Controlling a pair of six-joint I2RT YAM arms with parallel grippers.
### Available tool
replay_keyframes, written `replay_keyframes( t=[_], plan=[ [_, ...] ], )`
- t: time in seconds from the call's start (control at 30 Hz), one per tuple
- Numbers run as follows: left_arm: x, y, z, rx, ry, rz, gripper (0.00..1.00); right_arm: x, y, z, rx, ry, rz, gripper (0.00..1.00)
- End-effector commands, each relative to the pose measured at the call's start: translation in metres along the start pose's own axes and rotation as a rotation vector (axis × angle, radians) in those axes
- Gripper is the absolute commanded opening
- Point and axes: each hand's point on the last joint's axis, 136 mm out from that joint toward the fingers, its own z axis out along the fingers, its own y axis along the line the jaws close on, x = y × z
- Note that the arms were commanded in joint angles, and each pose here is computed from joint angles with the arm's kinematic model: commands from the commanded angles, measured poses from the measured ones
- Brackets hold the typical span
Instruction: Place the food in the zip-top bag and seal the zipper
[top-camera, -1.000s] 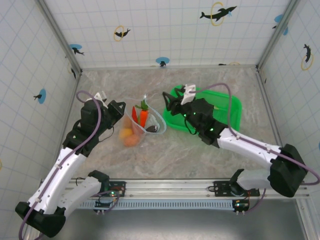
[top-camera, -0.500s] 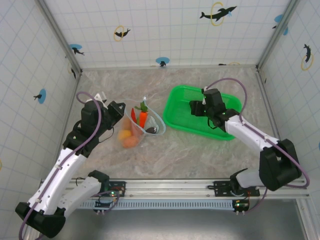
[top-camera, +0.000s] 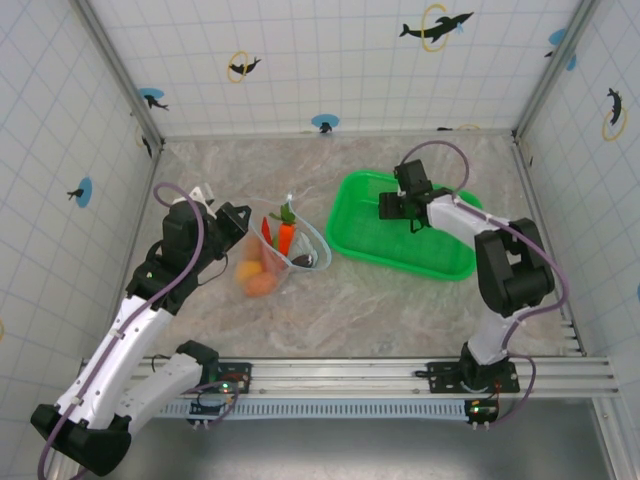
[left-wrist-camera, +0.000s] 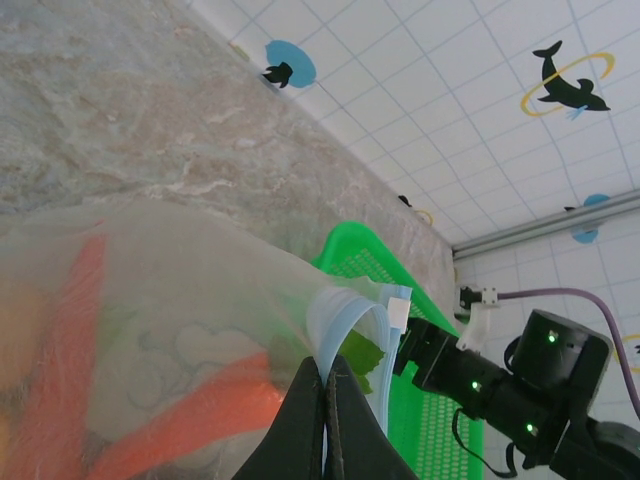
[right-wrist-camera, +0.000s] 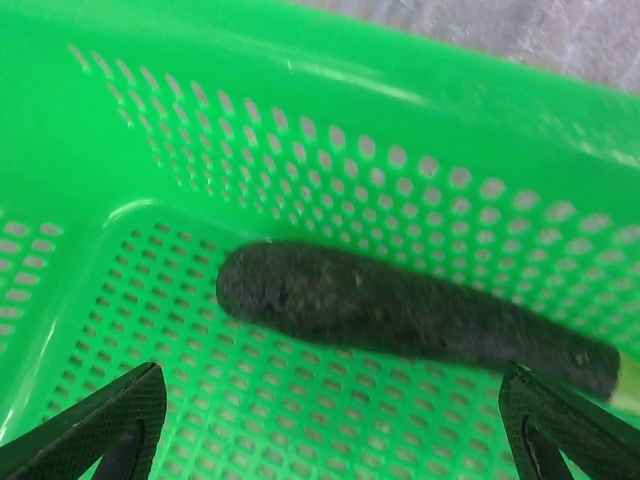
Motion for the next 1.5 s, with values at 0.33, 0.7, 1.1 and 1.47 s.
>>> replay_keyframes(
  t=[0.33, 0.7, 1.1, 1.47],
  plan=[
    [-0.011, -0.006, -0.004, 0.006, -0.042, 0.049, 0.0, -0.002, 0.01, 0.038, -0.063, 0.057, -0.06, 0.94],
    [-0.011, -0.004, -0.001, 0.001, -0.045, 0.051, 0.0, 0.023, 0.022, 0.044, -0.09, 0.141, -0.095, 0.87],
    [-0.011, -0.007, -0.001, 0.014, -0.042, 0.047, 0.0, 0.025, 0.014, 0.027, -0.053, 0.109, -0.072, 0.42],
    [-0.011, -0.009, -0.005, 0.026, -0.041, 0.038, 0.0, -0.048, 0.02, -0.06, -0.095, -0.207, -0.014, 0.33]
  ],
)
